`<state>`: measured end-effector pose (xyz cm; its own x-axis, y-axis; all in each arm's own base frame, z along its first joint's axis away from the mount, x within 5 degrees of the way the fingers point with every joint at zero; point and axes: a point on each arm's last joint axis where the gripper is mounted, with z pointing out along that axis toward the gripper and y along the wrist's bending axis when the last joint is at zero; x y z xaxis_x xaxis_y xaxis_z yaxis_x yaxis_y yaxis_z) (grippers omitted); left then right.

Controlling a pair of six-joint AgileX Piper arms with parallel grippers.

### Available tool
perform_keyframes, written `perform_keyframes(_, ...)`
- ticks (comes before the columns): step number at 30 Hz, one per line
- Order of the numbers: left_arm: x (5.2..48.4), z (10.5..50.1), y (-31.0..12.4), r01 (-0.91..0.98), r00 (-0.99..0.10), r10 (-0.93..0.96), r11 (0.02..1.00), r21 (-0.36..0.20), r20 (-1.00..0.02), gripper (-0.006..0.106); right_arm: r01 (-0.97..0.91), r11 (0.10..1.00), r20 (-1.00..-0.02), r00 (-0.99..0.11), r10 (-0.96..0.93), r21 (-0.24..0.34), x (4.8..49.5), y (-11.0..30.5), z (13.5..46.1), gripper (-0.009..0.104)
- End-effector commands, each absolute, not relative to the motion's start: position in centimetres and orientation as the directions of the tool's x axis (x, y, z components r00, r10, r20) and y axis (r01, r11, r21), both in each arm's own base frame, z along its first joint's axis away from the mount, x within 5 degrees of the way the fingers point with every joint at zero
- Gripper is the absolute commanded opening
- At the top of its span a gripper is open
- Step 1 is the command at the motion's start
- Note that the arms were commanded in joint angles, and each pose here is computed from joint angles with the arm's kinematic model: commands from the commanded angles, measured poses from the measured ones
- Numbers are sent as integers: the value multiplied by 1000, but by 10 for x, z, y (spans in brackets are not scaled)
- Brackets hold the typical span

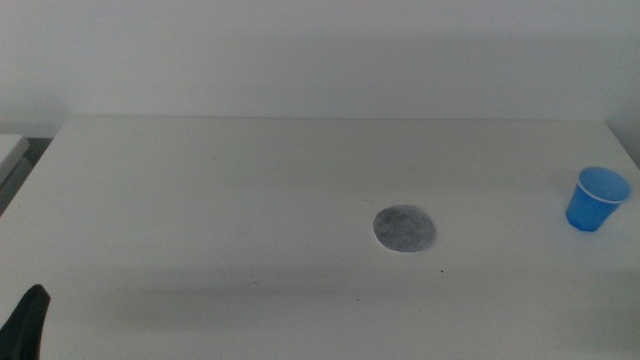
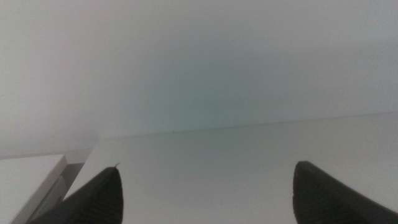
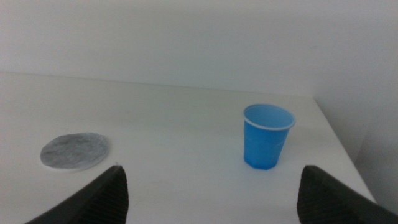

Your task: Place an empty cup on a cup mat.

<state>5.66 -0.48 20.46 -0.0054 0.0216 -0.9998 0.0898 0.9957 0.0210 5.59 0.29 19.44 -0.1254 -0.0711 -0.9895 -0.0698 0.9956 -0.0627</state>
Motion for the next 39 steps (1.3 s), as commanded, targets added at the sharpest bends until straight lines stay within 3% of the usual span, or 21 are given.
perform_keyframes(1, 56, 205, -5, 93, 3, 11, 996, 11, -1000, 94, -62, 992, -990, -85, -113, -108, 56, 2, 197, 91)
perform_keyframes(3, 56, 205, -5, 93, 3, 11, 996, 11, -1000, 94, -58, 988, -989, -26, -145, -143, 56, 2, 202, 91)
perform_keyframes(10, 56, 205, -5, 93, 3, 11, 996, 11, -1000, 94, -56, 988, -984, 115, -138, -145, 56, 4, 215, 91)
perform_keyframes(15, 56, 205, -5, 93, 3, 11, 996, 11, -1000, 94, -68, 997, -993, 113, -22, -29, 55, 4, 217, 91)
perform_keyframes(19, 56, 205, -5, 93, 3, 11, 996, 11, -1000, 94, -76, 996, -986, 158, 49, 37, 57, 4, 262, 91)
perform_keyframes(21, 56, 205, -5, 93, 3, 11, 996, 11, -1000, 94, -81, 991, -989, 101, 112, 104, 65, 5, 288, 91)
perform_keyframes(25, 56, 205, -5, 93, 3, 11, 996, 11, -1000, 94, -66, 967, -964, -112, 239, 247, 90, 8, 345, 91)
perform_keyframes(30, 56, 205, -5, 93, 3, 11, 996, 11, -1000, 94, -50, 973, -940, -272, 204, 226, 118, 12, 405, 91)
perform_keyframes(33, 56, 205, -5, 93, 3, 11, 996, 11, -1000, 94, -13, 950, -892, -350, 287, 311, 132, 14, 425, 91)
perform_keyframes(39, 56, 205, -5, 93, 3, 11, 996, 11, -1000, 94, 37, 963, -849, -464, 254, 267, 174, 15, 441, 91)
